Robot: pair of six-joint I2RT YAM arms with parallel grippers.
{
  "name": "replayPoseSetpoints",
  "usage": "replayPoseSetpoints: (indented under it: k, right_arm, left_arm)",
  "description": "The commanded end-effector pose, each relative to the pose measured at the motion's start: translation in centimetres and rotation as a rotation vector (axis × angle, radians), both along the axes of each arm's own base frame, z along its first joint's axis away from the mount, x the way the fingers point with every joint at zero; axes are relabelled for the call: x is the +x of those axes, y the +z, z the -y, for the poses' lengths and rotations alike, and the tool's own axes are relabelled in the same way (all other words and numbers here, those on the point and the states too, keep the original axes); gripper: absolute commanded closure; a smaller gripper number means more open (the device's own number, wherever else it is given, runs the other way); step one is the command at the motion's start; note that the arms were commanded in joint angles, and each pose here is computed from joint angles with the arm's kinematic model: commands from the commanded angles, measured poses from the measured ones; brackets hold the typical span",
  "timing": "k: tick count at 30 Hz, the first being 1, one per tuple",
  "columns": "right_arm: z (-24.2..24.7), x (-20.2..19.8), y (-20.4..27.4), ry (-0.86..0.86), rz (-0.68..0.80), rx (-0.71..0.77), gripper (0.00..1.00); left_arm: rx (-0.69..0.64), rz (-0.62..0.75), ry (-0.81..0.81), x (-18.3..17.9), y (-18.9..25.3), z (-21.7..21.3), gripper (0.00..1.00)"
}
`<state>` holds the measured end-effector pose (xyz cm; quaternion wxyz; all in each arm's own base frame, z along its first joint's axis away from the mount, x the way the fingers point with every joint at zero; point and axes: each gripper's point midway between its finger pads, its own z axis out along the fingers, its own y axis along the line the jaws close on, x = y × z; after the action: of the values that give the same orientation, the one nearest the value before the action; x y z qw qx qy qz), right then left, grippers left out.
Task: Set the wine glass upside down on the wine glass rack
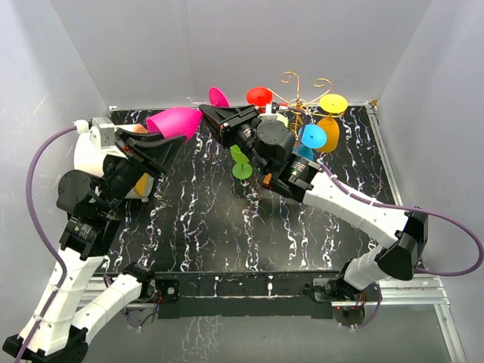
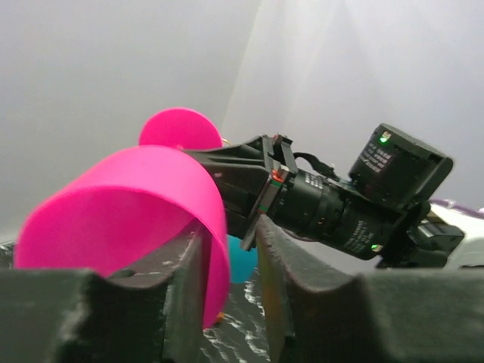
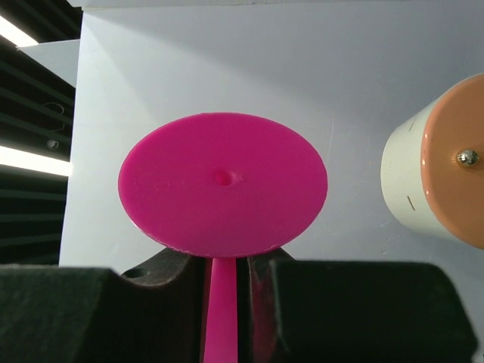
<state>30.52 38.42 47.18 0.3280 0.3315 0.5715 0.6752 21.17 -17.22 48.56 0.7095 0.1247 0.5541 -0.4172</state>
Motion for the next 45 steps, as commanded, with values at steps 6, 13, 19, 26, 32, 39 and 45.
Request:
replayPoseSetpoints:
  k: [6, 13, 19, 26, 32, 39, 45]
  right_arm:
    - [4.5, -0.6, 5.8, -0.168, 0.251, 0.022, 1.0]
    - [5.5, -1.4, 3.8, -0.274, 0.568, -0.34, 1.0]
    - [5.3, -4.5, 2.9, -0.227, 0.885, -0.557, 1.0]
    - [5.2, -8.5, -0.5, -0.115, 1.206, -0.764, 1.0]
    - [6.6, -10.4, -2.9, -0.089, 1.342, -0.89, 1.0]
    - [7.2, -11.5, -5.3, 0.008, 1.41, -1.016, 1.0]
    - [7.4, -12.0, -5.7, 0.024, 1.451, -1.043, 1.0]
  left_arm:
    - [-0.027, -0.058, 0.103, -0.1, -1.9, -2.1, 0.39]
    - [-0.011, -0.117, 0.182, -0.5, -4.4, -3.8, 0.33]
    - [-0.018, -0.143, 0.172, -1.2, -5.3, -3.9, 0.32]
    - [-0.097, -0.187, -0.019, -2.4, -3.0, -1.1, 0.32]
    - [-0.121, -0.25, -0.31, -4.4, -1.0, 2.8, 0.3]
    - [-0.192, -0.401, -0.524, -5.4, -2.2, 5.1, 0.3]
    - [-0.239, -0.494, -0.59, -5.2, -3.5, 5.8, 0.3]
